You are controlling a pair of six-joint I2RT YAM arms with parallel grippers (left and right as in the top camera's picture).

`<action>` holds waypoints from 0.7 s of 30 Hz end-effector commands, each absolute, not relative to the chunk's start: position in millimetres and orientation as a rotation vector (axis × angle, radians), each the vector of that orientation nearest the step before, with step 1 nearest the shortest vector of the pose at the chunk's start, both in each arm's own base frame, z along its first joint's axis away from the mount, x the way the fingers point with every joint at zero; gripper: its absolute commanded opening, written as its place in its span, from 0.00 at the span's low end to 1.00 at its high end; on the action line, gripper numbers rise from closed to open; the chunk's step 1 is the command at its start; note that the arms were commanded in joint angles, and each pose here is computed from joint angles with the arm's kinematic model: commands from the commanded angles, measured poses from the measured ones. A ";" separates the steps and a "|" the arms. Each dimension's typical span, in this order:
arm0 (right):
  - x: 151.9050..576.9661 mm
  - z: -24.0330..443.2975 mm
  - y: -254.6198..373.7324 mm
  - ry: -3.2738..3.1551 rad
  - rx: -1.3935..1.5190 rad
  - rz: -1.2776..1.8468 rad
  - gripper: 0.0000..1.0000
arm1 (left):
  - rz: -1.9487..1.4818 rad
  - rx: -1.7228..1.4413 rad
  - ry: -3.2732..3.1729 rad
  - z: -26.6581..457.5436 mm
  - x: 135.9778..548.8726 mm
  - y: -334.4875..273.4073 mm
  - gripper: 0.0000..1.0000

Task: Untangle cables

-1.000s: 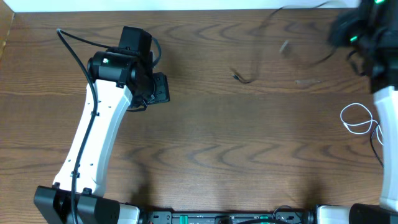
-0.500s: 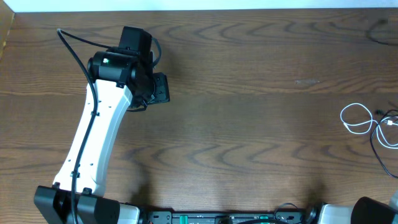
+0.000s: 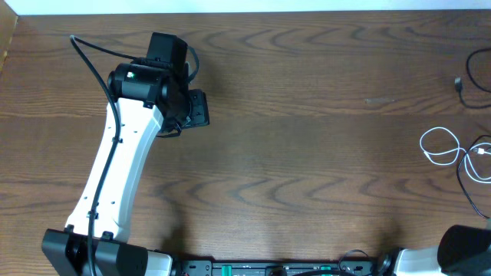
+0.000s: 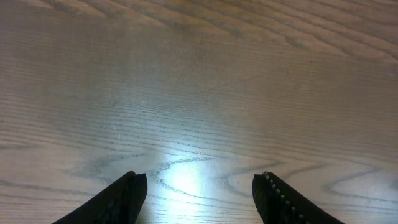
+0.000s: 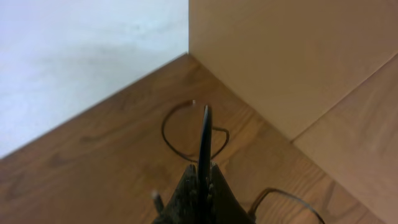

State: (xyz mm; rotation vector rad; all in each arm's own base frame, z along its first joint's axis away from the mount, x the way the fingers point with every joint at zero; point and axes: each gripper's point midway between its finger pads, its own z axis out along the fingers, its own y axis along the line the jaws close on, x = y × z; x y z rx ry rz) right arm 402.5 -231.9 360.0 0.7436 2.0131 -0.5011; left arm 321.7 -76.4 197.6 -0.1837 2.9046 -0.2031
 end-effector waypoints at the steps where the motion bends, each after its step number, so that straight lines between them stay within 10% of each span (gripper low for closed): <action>1: 402.9 355.7 -241.7 2.014 0.773 -0.522 0.01 | -0.183 -0.197 2.925 190.9 320.3 -74.1 0.60; 21: 402.2 196.9 -231.4 2.670 0.467 -0.465 0.01 | -0.183 -0.198 2.925 190.9 320.3 -74.1 0.60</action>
